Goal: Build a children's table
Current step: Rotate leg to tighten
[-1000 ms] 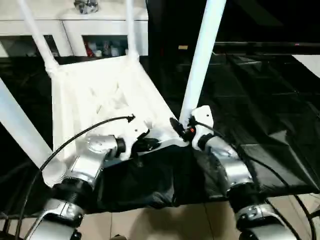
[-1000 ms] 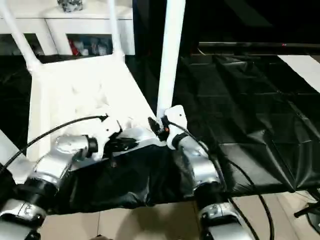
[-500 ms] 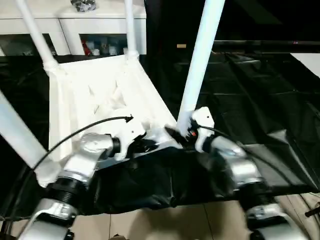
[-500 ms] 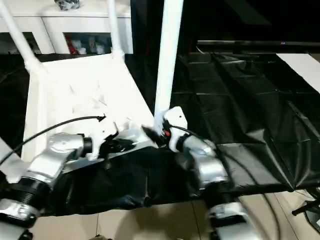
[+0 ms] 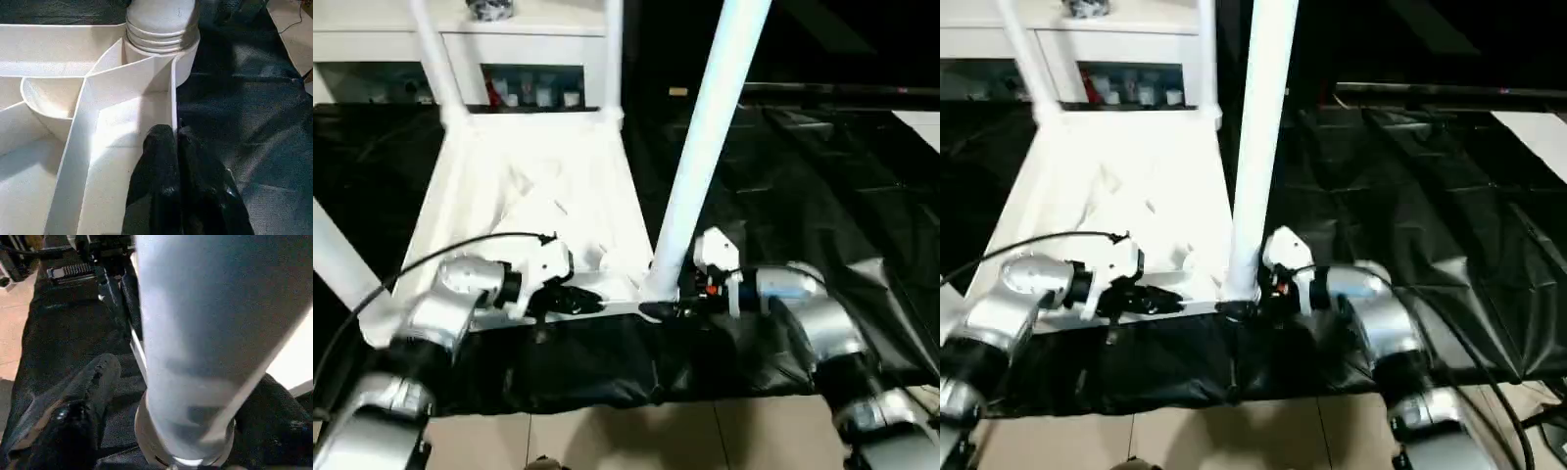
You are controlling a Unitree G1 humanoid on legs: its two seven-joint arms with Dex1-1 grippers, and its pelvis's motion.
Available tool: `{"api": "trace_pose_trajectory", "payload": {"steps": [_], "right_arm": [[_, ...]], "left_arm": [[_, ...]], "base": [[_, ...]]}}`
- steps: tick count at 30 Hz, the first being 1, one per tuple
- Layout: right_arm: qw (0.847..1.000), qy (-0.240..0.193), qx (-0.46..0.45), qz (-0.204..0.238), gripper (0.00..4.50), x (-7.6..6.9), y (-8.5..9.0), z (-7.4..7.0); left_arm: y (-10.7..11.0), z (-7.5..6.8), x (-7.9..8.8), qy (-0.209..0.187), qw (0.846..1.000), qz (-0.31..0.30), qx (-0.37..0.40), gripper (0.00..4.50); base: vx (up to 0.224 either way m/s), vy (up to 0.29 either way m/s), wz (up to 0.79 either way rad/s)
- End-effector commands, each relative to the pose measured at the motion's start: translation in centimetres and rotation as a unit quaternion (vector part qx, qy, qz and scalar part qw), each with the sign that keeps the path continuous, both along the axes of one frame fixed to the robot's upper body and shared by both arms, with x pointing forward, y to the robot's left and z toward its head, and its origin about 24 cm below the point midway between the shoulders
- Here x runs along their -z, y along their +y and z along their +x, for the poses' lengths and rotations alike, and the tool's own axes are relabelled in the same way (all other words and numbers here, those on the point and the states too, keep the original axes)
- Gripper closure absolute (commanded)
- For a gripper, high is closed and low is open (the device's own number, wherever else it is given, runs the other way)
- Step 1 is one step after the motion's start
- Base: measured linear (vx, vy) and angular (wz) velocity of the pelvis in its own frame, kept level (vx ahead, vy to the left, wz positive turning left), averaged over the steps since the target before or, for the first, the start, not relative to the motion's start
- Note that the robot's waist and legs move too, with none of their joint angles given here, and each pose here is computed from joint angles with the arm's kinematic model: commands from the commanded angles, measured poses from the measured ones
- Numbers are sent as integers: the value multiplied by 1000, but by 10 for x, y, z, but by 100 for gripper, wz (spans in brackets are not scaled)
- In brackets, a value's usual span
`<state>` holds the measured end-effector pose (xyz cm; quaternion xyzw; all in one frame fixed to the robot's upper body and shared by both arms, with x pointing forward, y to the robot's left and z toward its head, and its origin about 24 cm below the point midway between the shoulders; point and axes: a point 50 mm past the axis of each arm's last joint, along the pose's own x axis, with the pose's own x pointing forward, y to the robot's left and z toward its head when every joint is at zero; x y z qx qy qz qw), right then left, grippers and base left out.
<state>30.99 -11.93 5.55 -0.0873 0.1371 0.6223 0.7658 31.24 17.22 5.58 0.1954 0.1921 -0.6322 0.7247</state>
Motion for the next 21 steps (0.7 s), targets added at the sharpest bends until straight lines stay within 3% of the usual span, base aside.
{"api": "trace_pose_trajectory", "payload": {"steps": [1,9,10,16,18,19,21], "right_arm": [[999,29,-40,-11,121,10,9,-8],[997,55,-58,2,179,14,16,-11],[997,55,-58,2,201,14,16,-11],[994,37,86,49,237,20,21,-3],[973,30,223,49,244,30,23,5],[970,31,234,49,244,31,24,5],[949,40,306,60,253,38,31,5]], "left_arm": [[-2,4,-3,-12,1000,18,5,450],[-1,8,-3,-1,1000,11,5,450],[-1,8,-3,-1,1000,11,5,450],[-1,19,-3,-22,996,2,-88,450],[-10,24,-4,-36,989,-14,-143,450],[-12,24,-4,-37,988,-16,-148,450],[-26,21,-3,-36,983,-43,-172,450]], "base": [[0,0,0],[0,0,0],[0,0,0],[0,0,0],[0,0,0],[0,0,0],[0,0,0]]}}
